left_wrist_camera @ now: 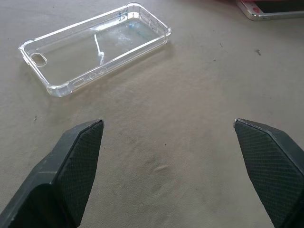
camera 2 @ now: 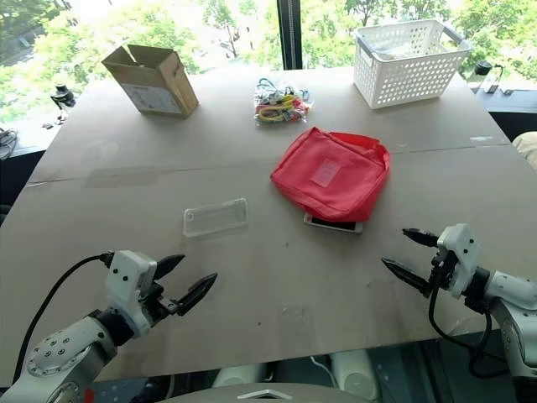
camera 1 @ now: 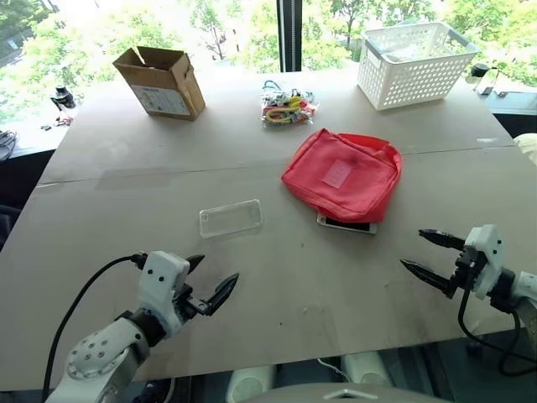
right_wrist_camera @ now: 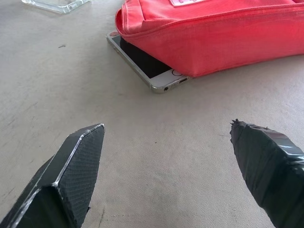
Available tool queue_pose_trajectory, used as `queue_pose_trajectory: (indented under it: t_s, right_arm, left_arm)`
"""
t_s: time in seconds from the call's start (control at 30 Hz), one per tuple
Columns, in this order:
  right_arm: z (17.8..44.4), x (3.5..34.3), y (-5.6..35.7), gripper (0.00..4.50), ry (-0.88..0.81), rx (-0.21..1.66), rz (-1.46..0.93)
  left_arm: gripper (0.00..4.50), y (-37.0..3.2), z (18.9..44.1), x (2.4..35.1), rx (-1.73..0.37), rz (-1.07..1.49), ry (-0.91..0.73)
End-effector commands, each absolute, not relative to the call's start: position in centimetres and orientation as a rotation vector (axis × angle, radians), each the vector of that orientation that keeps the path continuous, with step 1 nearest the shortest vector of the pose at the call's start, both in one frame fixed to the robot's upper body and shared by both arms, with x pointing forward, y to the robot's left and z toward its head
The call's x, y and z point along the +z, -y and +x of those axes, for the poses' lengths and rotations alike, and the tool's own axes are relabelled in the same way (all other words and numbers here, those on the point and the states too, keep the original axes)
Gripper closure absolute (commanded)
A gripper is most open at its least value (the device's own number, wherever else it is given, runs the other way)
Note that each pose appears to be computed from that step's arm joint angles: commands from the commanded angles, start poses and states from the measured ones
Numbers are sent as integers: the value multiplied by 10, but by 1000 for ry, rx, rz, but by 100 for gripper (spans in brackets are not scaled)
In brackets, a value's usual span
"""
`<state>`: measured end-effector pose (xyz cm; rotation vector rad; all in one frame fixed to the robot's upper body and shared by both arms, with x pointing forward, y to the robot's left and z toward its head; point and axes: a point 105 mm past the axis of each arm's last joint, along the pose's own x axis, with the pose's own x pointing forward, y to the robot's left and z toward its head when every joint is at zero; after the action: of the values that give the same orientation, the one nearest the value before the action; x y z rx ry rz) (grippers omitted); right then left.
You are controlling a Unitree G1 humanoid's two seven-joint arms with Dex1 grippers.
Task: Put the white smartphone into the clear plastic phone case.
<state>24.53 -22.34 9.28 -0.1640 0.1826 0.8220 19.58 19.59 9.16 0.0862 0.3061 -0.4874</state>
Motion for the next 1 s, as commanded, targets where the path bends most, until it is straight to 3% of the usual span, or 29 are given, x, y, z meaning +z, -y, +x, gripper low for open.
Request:
queue_pose_trajectory:
  t_s: [0.03, 0.53, 0.7, 0.8, 1.0]
  right_arm:
    - [247, 95, 222, 6, -163, 846, -193]
    - [258, 93, 212, 6, -159, 808, -186]
    - [283, 96, 226, 6, -166, 626, -115]
    - [311, 112, 233, 6, -137, 445, 50]
    - [339, 118, 210, 6, -222, 279, 259]
  left_arm:
    - [4, -190, 188, 95, -558, 122, -298]
    - [4, -178, 183, 93, -601, 106, -290]
    - [4, -175, 187, 98, -602, 128, -259]
    - [4, -178, 200, 117, -594, 153, -178]
    - [4, -167, 207, 146, -708, 160, -108]
